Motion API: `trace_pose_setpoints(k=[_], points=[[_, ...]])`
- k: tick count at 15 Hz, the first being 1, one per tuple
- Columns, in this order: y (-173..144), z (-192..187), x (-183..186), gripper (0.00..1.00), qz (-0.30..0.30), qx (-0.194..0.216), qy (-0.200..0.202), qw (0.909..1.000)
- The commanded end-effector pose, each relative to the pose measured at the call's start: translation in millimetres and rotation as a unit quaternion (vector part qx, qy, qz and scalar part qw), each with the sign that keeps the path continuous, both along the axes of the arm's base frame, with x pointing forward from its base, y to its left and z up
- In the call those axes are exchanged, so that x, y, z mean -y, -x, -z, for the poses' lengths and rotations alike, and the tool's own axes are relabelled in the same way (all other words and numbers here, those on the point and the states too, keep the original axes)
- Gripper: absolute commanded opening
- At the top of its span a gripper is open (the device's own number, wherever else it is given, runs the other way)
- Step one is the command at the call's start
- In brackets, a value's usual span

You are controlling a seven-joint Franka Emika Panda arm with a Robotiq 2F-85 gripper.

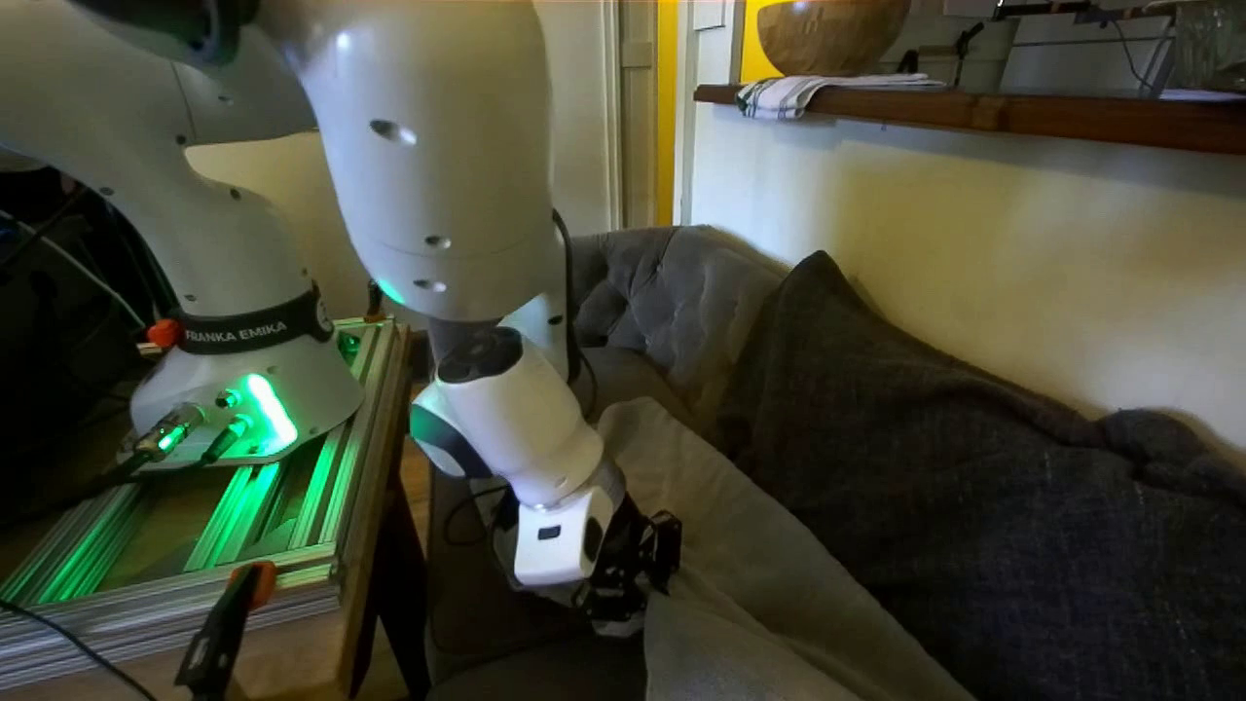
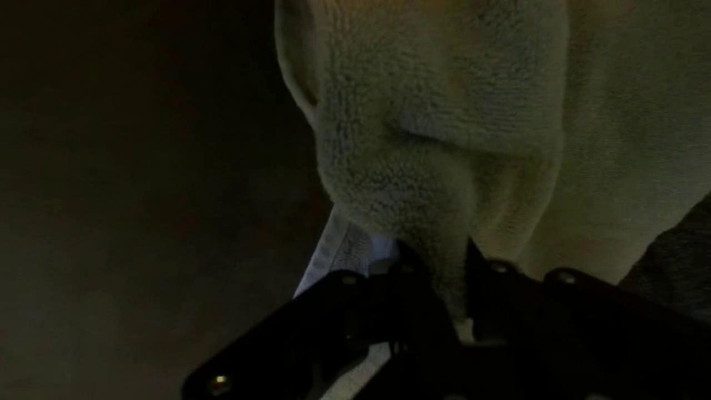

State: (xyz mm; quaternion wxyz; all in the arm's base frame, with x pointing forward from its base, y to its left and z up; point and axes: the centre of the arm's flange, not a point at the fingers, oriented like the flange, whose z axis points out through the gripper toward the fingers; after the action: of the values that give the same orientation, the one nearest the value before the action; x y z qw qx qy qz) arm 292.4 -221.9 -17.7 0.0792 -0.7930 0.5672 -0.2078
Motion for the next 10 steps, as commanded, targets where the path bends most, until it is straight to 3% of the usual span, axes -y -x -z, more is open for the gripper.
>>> trace_pose_setpoints(k=[1, 10], points=[[-7, -39, -17, 0.04, -0.013, -0.016, -0.013, 0.9997], [-30, -72, -27, 0.04, -0.032, -0.029, -0.009, 0.9990]])
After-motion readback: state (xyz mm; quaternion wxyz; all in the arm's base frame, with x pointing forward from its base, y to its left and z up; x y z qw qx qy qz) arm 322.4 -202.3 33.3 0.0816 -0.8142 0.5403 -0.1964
